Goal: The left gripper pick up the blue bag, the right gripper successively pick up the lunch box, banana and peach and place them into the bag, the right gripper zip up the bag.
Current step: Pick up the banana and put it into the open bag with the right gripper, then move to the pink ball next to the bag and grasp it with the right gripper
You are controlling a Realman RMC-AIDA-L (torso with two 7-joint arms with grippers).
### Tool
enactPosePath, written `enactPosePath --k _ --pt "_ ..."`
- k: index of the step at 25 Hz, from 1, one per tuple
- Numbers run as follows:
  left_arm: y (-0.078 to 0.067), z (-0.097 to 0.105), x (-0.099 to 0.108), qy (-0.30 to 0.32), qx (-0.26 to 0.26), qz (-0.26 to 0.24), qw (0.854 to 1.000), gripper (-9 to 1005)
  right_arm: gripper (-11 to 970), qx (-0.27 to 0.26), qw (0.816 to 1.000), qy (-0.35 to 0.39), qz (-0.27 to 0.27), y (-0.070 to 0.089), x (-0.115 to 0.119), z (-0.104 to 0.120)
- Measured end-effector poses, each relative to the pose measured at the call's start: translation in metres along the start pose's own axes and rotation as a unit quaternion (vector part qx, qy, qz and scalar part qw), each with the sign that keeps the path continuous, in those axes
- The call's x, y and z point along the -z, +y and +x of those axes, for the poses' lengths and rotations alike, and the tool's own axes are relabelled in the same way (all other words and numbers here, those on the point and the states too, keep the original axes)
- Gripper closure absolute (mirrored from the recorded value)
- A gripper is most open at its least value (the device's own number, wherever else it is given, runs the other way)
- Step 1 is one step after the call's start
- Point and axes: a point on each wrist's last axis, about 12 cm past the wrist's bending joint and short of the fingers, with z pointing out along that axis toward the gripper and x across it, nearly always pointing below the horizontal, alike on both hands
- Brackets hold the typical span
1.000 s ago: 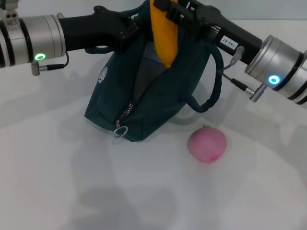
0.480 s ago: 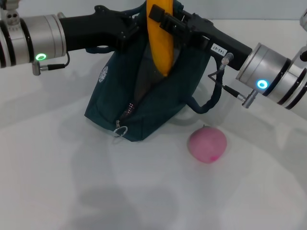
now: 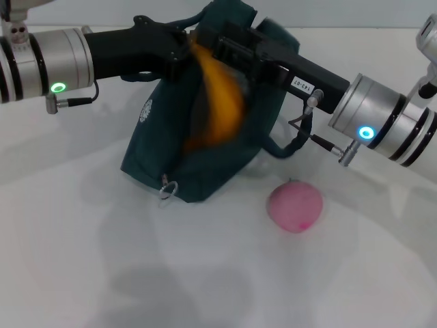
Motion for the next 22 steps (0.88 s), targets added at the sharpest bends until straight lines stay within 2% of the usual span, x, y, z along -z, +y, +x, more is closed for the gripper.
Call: enactPosePath --k 4,7,10,16,19,20,22 --pt "0.000 0.002 0.001 0.001 0.002 -0.002 1.000 960 290 0.002 1.000 -0.001 0.001 0.000 0.001 0.000" --pt "0.001 0.003 0.004 0.000 0.004 -0.006 1.000 960 267 0.006 1.000 -0.003 -0.001 0.001 0.001 0.000" --pt "0.002 0.007 0.008 0.000 0.010 -0.011 1.000 960 253 0.044 0.998 -0.041 -0.019 0.006 0.017 -0.001" --pt "0.001 0.012 0.016 -0.009 0.016 -0.019 1.000 960 270 0.135 0.986 -0.097 -0.020 0.007 0.081 0.002" --pt "0.001 0.016 0.021 -0.016 0.015 -0.023 0.999 960 284 0.171 0.983 -0.071 0.006 0.000 0.115 0.011" --pt "0.000 0.017 0.020 -0.015 0.013 -0.022 1.000 960 288 0.179 0.982 -0.047 0.026 -0.004 0.133 0.017" --pt "-0.001 0.017 0.018 -0.014 0.008 -0.019 1.000 960 297 0.187 0.981 -0.022 0.042 -0.006 0.148 0.026"
